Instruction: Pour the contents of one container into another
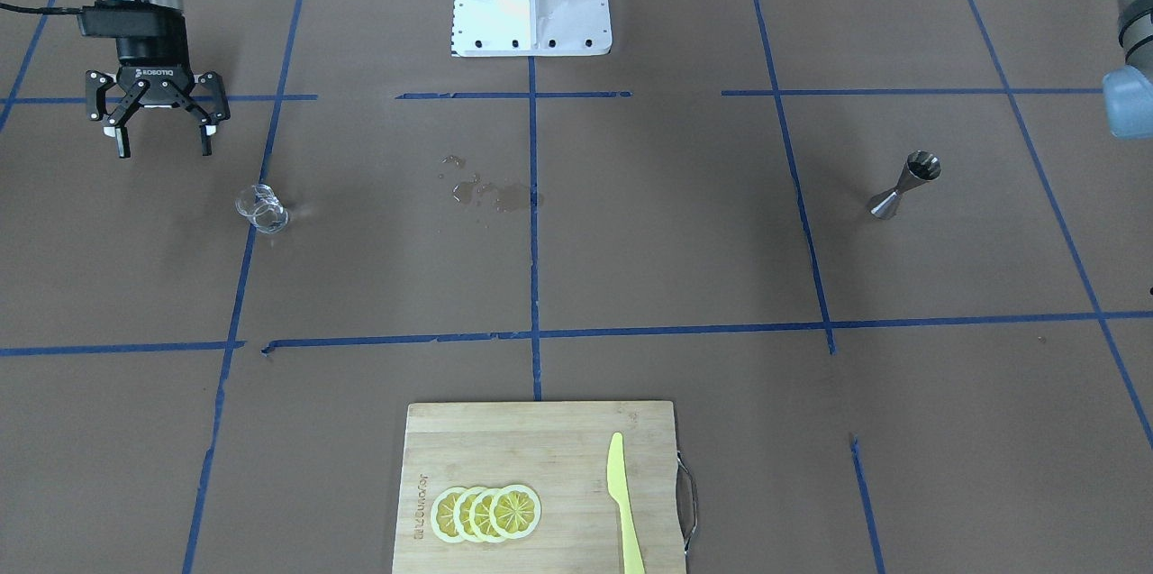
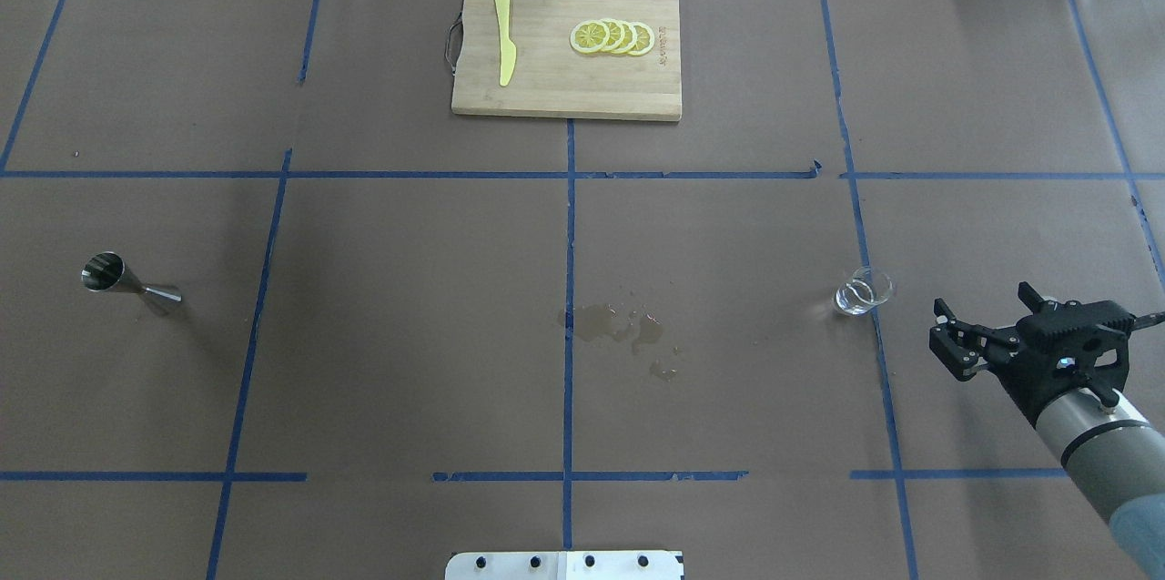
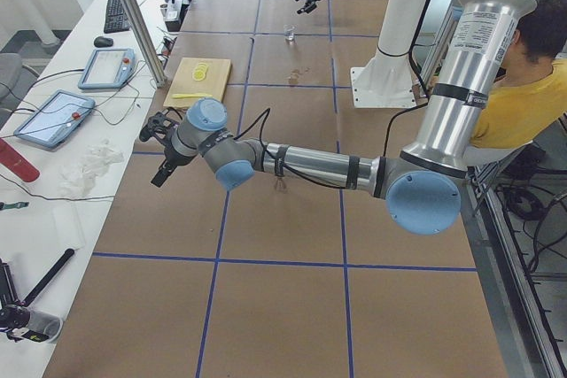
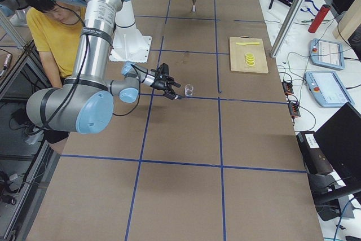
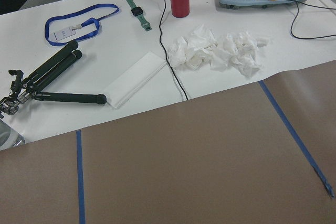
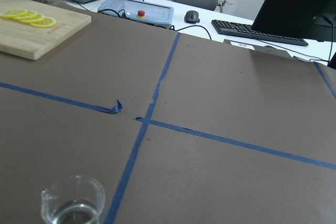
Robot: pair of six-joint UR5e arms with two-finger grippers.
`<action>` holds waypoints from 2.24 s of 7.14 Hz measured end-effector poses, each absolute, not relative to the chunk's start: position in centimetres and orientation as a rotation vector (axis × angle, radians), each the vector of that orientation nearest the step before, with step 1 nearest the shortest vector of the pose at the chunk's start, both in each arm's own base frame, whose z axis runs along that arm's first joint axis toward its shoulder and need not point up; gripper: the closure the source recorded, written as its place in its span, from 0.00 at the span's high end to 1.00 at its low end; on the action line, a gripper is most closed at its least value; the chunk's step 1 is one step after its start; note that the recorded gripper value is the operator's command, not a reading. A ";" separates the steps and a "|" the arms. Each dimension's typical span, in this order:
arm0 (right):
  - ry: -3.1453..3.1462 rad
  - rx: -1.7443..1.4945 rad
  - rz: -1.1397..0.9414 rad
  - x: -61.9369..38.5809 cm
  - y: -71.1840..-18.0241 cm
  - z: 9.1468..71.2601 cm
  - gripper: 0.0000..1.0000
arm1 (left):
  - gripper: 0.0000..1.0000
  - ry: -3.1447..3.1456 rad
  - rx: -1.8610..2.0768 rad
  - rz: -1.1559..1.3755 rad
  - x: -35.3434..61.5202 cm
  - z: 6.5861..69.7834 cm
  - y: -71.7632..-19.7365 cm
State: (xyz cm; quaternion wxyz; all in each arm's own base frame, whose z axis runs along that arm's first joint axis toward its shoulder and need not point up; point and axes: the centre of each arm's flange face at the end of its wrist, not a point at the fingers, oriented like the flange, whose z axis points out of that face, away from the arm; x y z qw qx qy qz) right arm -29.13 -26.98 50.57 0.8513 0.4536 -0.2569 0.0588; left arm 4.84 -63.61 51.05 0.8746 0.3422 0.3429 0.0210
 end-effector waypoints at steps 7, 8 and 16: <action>-0.597 0.608 -0.071 -12.8 -51.4 57.8 1.00 | 1.00 0.829 0.503 0.167 1.9 54.5 -60.7; -0.641 0.551 -0.065 -10.2 -53.6 58.8 1.00 | 1.00 0.857 0.490 0.169 1.4 54.5 -58.8; -0.686 0.121 -0.129 2.4 -58.6 60.2 1.00 | 1.00 0.799 0.292 0.169 -4.3 55.8 -56.0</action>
